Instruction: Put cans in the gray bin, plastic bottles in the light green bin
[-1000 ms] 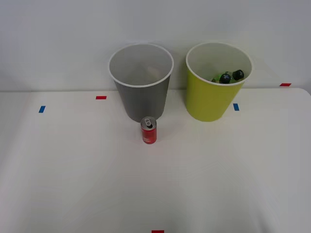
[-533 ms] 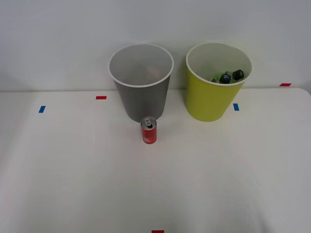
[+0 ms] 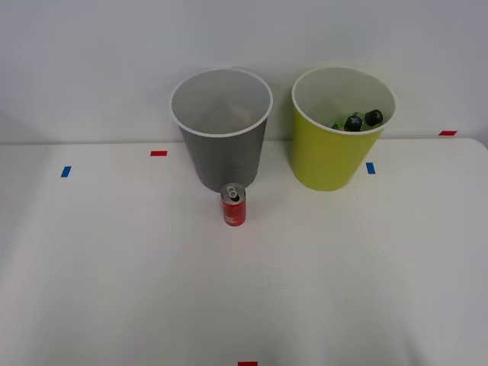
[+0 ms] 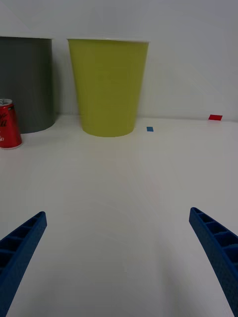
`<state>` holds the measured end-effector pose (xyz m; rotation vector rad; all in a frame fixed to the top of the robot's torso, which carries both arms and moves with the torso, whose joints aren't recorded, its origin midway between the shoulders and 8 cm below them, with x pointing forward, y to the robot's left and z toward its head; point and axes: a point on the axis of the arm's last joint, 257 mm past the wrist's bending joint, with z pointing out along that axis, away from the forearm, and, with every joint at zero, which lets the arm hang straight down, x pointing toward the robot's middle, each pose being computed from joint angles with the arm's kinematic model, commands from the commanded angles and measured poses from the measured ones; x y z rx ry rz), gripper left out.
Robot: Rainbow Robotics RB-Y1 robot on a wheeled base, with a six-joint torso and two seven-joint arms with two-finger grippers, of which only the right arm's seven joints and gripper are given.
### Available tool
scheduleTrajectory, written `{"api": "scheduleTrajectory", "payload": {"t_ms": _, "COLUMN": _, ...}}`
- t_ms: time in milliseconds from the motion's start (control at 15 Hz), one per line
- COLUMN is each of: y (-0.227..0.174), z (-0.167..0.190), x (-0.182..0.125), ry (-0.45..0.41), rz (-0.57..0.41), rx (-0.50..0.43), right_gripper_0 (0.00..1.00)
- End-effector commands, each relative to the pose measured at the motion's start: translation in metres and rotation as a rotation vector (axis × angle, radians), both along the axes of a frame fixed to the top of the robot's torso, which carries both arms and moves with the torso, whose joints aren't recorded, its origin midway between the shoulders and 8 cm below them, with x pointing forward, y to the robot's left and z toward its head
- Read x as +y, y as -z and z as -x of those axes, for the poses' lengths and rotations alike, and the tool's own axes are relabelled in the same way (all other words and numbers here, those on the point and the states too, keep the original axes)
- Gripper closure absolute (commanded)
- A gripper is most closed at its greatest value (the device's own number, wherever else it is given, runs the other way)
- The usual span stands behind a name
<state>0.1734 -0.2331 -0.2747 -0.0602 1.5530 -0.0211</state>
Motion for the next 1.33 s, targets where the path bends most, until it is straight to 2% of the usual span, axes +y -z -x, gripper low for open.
{"api": "scheduleTrajectory", "payload": {"t_ms": 67, "y": 0.0000, "z": 0.0000, "x": 0.0000, "ry": 0.000, "rz": 0.000, "rx": 0.000, "right_gripper_0": 0.00}}
{"api": "scheduleTrajectory", "payload": {"t_ms": 1333, "y": 0.0000, "z": 0.0000, "x": 0.0000, "ry": 0.000, "rz": 0.000, "rx": 0.000, "right_gripper_0": 0.00}}
